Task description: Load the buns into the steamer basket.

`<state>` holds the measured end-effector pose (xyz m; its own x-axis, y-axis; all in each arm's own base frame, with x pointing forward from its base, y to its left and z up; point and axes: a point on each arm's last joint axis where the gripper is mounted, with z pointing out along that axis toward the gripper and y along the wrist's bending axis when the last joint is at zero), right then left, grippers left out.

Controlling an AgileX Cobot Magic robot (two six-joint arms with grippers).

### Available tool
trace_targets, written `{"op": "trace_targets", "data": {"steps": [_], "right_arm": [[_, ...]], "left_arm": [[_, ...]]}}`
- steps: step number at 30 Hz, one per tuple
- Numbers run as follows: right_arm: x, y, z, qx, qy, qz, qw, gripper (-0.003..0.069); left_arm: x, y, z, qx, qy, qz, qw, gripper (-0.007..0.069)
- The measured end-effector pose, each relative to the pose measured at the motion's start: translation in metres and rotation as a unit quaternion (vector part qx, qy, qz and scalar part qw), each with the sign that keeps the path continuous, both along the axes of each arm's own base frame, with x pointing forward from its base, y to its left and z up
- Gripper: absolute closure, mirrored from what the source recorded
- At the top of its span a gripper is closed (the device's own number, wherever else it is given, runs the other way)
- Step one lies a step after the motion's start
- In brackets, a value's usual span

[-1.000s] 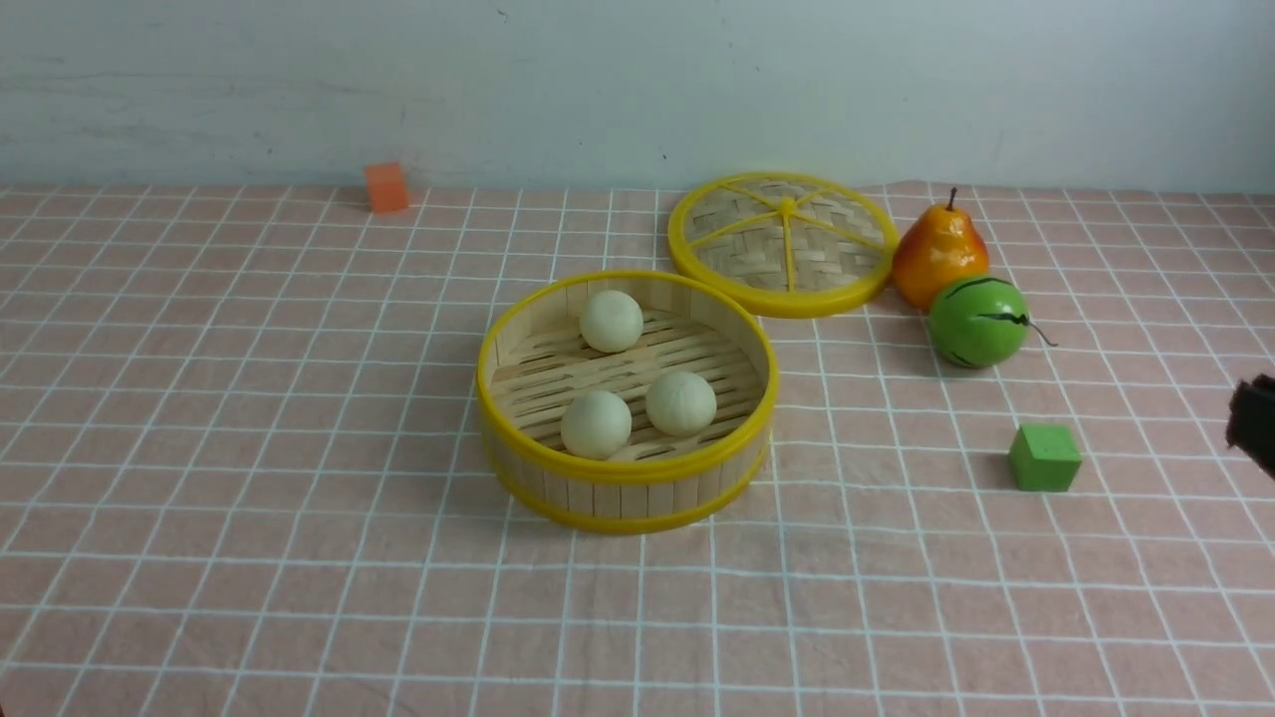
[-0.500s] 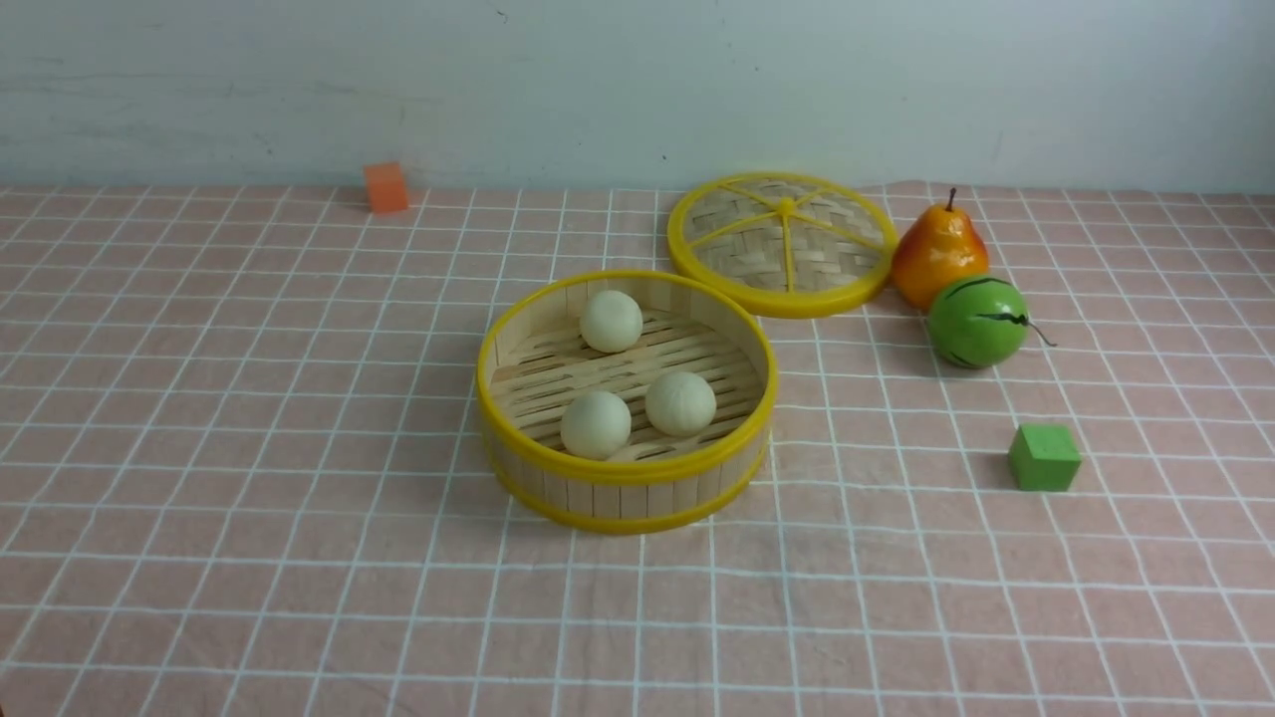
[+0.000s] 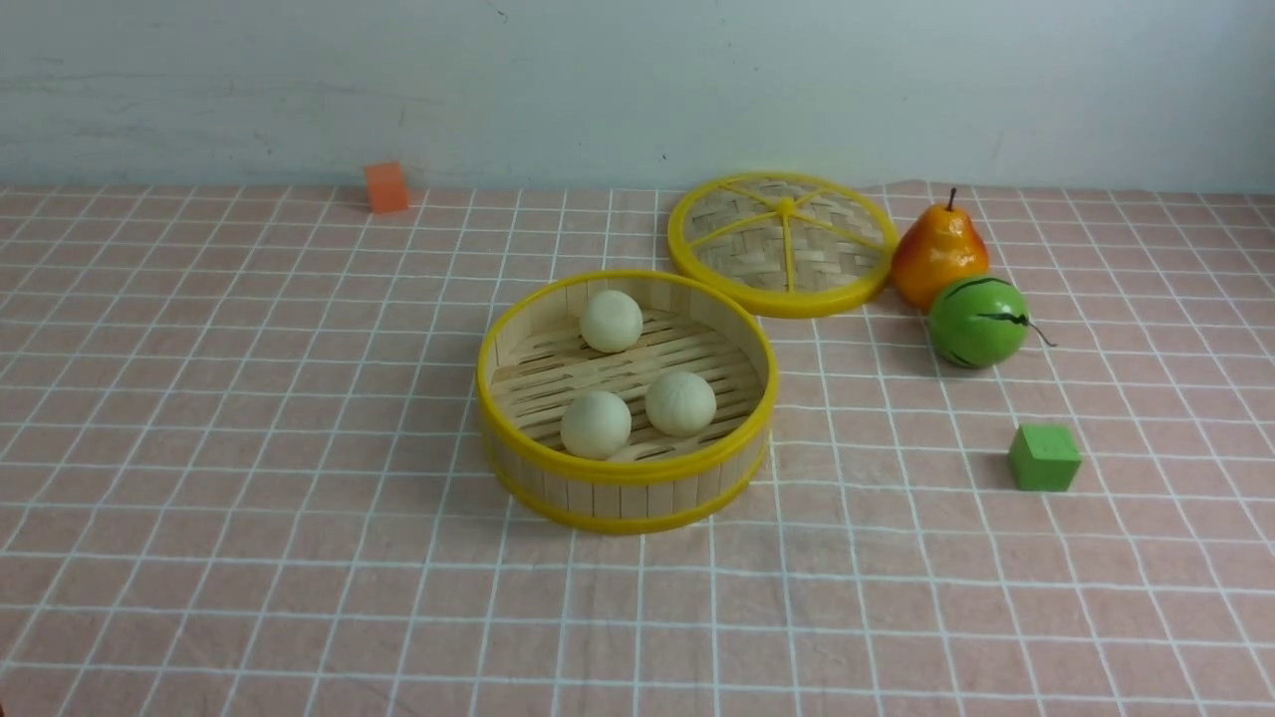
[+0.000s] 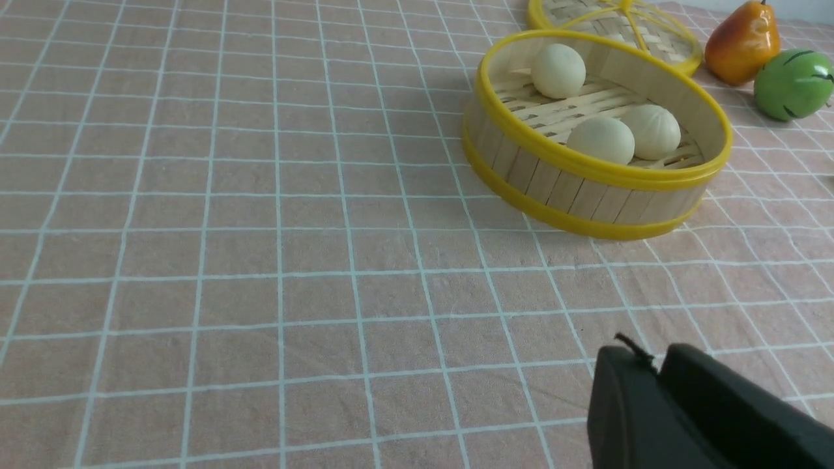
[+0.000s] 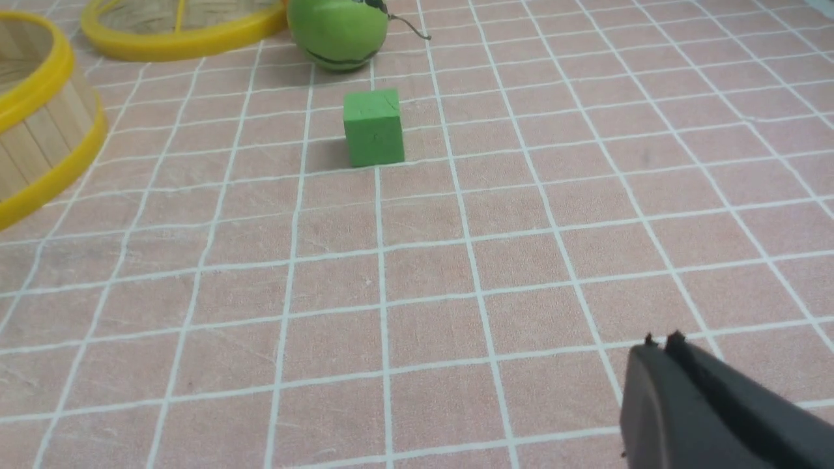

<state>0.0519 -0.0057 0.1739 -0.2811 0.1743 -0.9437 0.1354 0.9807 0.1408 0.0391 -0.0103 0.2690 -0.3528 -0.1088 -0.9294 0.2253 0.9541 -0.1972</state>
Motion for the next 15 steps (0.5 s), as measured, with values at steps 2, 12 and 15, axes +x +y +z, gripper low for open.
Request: {"op": "trace_targets", "data": {"steps": [2,12,15], "right_arm": [[0.0000,0.0000,0.0001,0.000,0.000,0.000,1.000,0.0676],[0.0000,0.0000,0.0000,0.000,0.000,0.000,1.000,0.0669],[0.0000,0.0000,0.0000,0.000,0.000,0.000,1.000,0.0665]], "left_arm": [[0.0000,0.0000,0.0000,0.000,0.000,0.000,1.000,0.0555],[0.0000,0.0000,0.0000,0.000,0.000,0.000,1.000,0.0545],[0.0000,0.0000,0.0000,0.000,0.000,0.000,1.000,0.0542]]}}
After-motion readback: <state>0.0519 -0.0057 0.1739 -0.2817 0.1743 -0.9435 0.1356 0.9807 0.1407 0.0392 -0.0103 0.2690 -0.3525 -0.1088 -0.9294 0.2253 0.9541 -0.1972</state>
